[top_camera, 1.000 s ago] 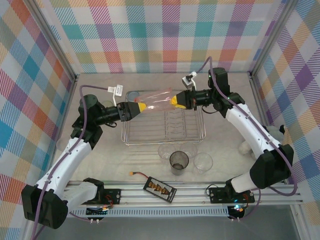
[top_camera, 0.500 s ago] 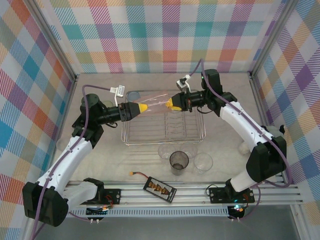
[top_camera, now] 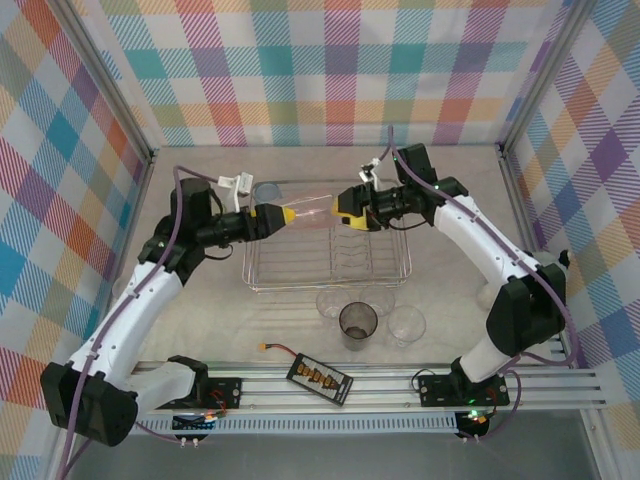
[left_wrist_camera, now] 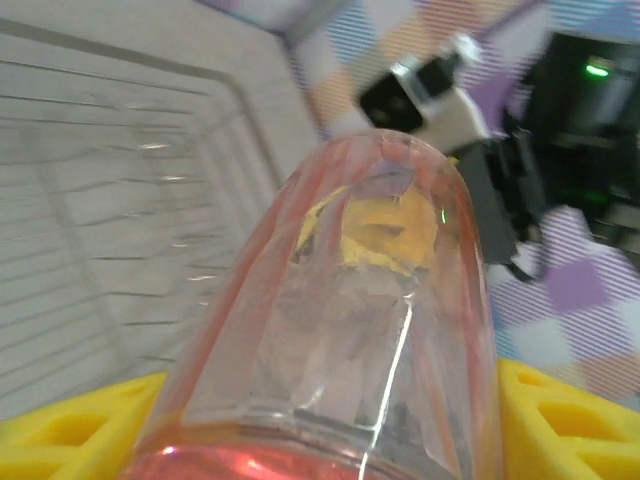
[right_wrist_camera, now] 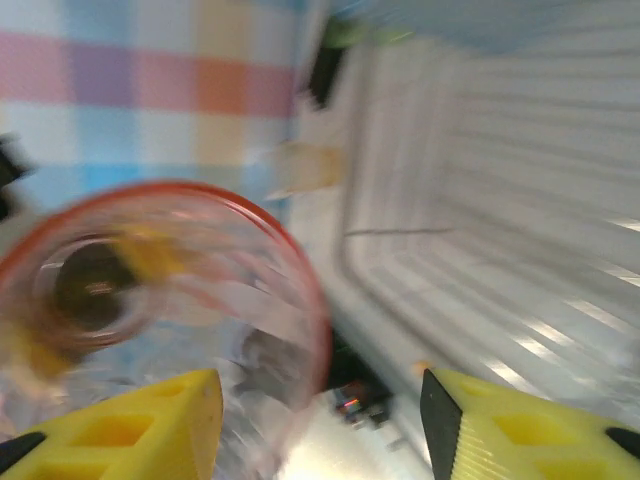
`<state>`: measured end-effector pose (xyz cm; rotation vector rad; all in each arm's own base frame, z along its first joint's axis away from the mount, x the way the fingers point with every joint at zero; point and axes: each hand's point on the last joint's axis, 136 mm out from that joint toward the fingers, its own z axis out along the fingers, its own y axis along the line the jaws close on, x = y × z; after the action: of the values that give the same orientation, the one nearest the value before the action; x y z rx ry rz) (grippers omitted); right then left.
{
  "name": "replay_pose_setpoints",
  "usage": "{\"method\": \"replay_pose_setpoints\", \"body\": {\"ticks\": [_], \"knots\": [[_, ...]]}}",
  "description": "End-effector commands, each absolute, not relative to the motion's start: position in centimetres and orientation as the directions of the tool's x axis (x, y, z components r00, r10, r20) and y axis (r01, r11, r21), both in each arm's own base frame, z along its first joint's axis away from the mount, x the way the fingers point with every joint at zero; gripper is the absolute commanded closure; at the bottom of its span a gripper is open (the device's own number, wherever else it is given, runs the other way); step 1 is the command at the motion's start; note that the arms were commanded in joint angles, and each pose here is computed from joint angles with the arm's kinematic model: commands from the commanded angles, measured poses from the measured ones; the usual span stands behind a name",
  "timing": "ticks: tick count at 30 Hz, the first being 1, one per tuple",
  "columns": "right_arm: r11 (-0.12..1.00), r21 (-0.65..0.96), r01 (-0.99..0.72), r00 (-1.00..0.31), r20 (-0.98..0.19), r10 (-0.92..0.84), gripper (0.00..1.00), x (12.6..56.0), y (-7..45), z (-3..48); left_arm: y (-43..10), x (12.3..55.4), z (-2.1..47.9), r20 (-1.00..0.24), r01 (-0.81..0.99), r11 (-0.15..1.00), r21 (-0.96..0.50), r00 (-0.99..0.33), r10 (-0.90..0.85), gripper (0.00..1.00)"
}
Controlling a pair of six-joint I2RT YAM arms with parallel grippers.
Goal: Load the cups into the dish rack
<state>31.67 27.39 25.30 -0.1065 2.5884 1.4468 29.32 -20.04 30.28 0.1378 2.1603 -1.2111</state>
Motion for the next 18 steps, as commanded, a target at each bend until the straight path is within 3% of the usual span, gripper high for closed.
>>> {"method": "replay_pose_setpoints", "body": {"ticks": [1,9,18], "knots": [[0.837,0.545,-0.046,-0.973,-0.214,0.086,0.42,31.6,20.7,19.6,-15.4,29.2,25.3,-0.524,0.196,0.843,-0.501,-0.844,-0.115,1.00],[0.892,0.451,-0.008,-0.938,-0.312,0.150,0.42,30.5,17.2,18.8,-13.7,29.9,22.6,-0.363,0.055,0.942,-0.332,-0.929,-0.074,1.00],[0.903,0.427,-0.043,-0.934,-0.338,0.115,0.42,30.0,16.7,19.3,-14.0,31.7,20.8,-0.305,0.064,0.986,-0.156,-0.952,0.014,1.00]]}}
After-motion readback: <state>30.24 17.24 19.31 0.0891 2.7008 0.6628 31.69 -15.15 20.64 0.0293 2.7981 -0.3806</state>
